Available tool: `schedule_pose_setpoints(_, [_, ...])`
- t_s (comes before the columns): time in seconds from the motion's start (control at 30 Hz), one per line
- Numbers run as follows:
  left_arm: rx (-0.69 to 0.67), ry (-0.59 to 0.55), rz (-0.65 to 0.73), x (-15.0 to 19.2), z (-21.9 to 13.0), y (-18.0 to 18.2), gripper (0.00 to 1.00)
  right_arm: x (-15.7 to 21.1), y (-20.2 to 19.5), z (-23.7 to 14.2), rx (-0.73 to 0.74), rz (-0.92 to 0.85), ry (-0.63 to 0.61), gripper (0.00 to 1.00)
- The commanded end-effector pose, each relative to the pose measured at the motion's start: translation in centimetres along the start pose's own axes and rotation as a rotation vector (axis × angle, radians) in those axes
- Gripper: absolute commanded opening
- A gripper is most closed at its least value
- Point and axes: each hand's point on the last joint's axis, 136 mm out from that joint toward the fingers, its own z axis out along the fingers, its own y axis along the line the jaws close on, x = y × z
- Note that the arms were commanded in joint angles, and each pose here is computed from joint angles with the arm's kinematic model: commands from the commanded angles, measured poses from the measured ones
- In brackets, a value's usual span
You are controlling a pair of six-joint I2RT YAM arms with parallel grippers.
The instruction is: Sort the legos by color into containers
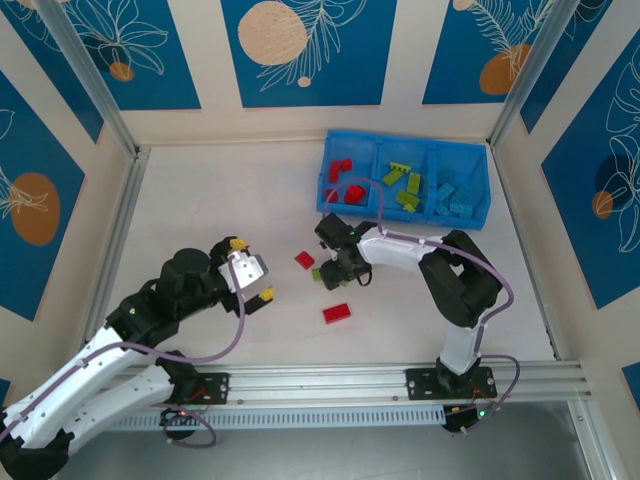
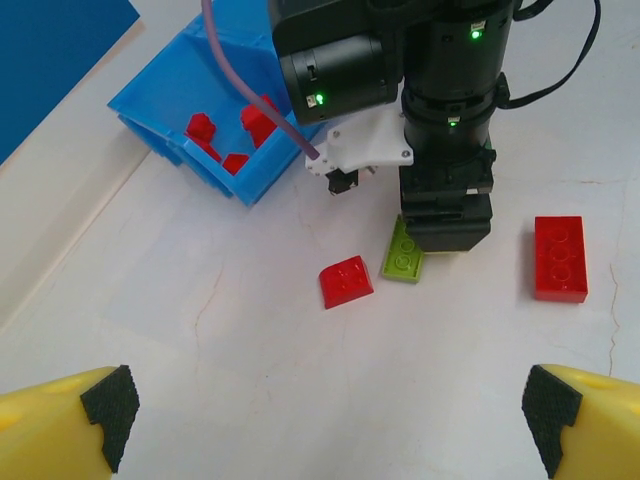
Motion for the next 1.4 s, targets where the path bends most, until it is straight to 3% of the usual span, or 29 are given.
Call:
schedule_pose_setpoints(0.0, [-0.015, 0.015, 0.010, 0.5, -0.1, 0.2, 0.99, 0.4, 0.4, 0.9, -0.044, -0.056, 0.042, 0.56])
schedule_pose_setpoints(0.27, [-0.011, 0.010, 0.008, 0.4, -0.1, 0.2, 1.00, 1.9, 0.1, 0.8, -0.029, 0.026, 0.079, 0.28])
schedule_pose_setpoints(0.43, [-0.004, 0.004, 0.009, 0.3, -0.1, 0.0, 1.00, 2.1, -1.1, -1.5, 0.010, 0.109, 0.005, 0.24])
schedule_pose_setpoints(0.6, [-0.003, 0.007, 0.011, 0.4, 0.0, 0.0, 1.00, 0.1, -2.9, -6.1, -0.016, 0.233, -0.172, 0.22])
schedule_pose_setpoints(0.9, [0.003, -0.005, 0.010, -0.1, -0.1, 0.2, 1.00, -7.5, -14.9, -16.7, 0.033, 0.530, -0.653, 0.25])
schedule_pose_setpoints(1.1, [-0.009, -0.011, 0.011, -0.2, -0.6, 0.4, 1.00, -13.3, -23.0, -15.3, 0.158, 0.602, -0.621, 0.23])
schedule_pose_setpoints(1.2, [-0.033, -0.017, 0.011, -0.1, -0.9, 0.7, 1.00, -15.7, -25.8, -14.0, 0.186, 0.625, -0.565, 0.28])
schedule_pose_setpoints(1.37, [-0.053, -0.019, 0.011, -0.1, -1.2, 1.0, 1.00, -16.9, -27.4, -14.7, 0.179, 0.676, -0.521, 0.62])
